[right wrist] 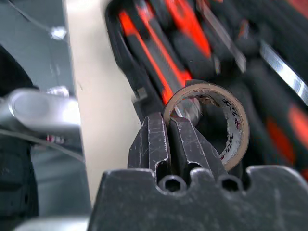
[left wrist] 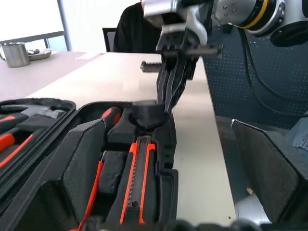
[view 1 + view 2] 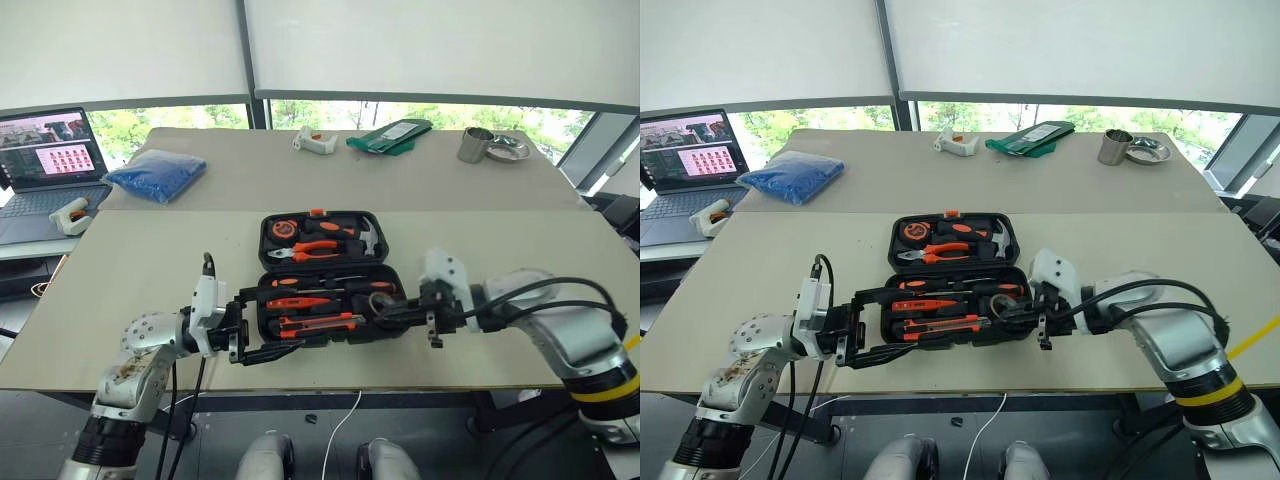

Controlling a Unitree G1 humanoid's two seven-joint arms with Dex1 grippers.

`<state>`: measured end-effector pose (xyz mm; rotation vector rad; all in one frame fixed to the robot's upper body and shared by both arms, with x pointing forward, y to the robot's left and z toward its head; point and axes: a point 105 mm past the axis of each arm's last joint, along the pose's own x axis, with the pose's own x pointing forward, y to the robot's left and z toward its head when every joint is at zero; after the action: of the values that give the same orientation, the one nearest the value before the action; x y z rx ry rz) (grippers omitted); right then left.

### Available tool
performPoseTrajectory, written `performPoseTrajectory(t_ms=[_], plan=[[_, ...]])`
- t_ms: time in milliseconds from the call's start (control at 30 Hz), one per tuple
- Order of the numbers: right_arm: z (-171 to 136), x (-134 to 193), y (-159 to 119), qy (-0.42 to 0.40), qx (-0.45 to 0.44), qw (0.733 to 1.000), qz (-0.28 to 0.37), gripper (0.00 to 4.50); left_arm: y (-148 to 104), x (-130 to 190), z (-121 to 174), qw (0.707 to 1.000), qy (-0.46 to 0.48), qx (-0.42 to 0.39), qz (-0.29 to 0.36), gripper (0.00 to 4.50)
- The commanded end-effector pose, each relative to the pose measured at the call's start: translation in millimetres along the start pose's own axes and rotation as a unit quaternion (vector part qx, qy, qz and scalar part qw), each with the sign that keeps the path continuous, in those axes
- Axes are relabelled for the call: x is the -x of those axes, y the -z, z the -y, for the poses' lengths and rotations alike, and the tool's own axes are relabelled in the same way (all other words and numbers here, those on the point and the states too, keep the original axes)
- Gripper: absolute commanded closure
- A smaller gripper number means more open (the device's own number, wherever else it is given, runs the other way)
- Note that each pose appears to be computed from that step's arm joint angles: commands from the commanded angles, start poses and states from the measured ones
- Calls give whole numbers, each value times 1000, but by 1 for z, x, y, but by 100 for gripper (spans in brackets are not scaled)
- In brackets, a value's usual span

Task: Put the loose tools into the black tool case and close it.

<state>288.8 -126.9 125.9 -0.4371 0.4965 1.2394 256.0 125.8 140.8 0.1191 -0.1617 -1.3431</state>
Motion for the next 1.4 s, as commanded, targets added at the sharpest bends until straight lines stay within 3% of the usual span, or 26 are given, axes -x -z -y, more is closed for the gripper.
performPoseTrajectory(t_ms=[33, 333, 367, 467, 567, 633, 700, 767, 800, 933, 1033, 1100, 1400], plan=[[11, 3, -4, 32, 21, 999, -23, 449, -9, 4, -1, 1000, -7, -23, 2, 0], [16, 2, -1, 48, 17, 997, -60, 449, -10, 20, -6, 999, -26, -29, -20, 0], [16, 1, -8, 52, 20, 998, -44, 372, -10, 22, -5, 999, -27, -21, -21, 0], [8, 3, -23, 30, 9, 999, -8, 275, -11, 28, -4, 999, -30, -9, -28, 0], [4, 25, -45, 14, -7, 999, 48, 186, -15, 41, -19, 997, -74, -12, -34, 0], [14, 43, -40, 41, -25, 998, 40, 186, -14, 51, -33, 992, -121, -9, -39, 0], [29, 55, -37, 79, -53, 994, 57, 179, -7, 59, -49, 983, -174, -3, -57, 54], [46, 62, -31, 120, -61, 988, 70, 179, 5, 68, -64, 971, -223, 8, -87, 109], [51, 63, -29, 133, -60, 987, 72, 179, 9, 70, -68, 967, -236, 12, -96, 160], [98, 52, -10, 261, 19, 965, 36, 288, 29, 72, -94, 938, -312, 30, -145, 314], [115, 41, -12, 296, 58, 953, 37, 390, 39, 69, -102, 928, -330, 36, -168, 431], [124, 31, -15, 306, 87, 947, 38, 447, 45, 60, -104, 927, -327, 38, -176, 450], [119, -15, -15, 207, 81, 973, 53, 447, 56, 23, -114, 940, -292, 38, -175, 450]])
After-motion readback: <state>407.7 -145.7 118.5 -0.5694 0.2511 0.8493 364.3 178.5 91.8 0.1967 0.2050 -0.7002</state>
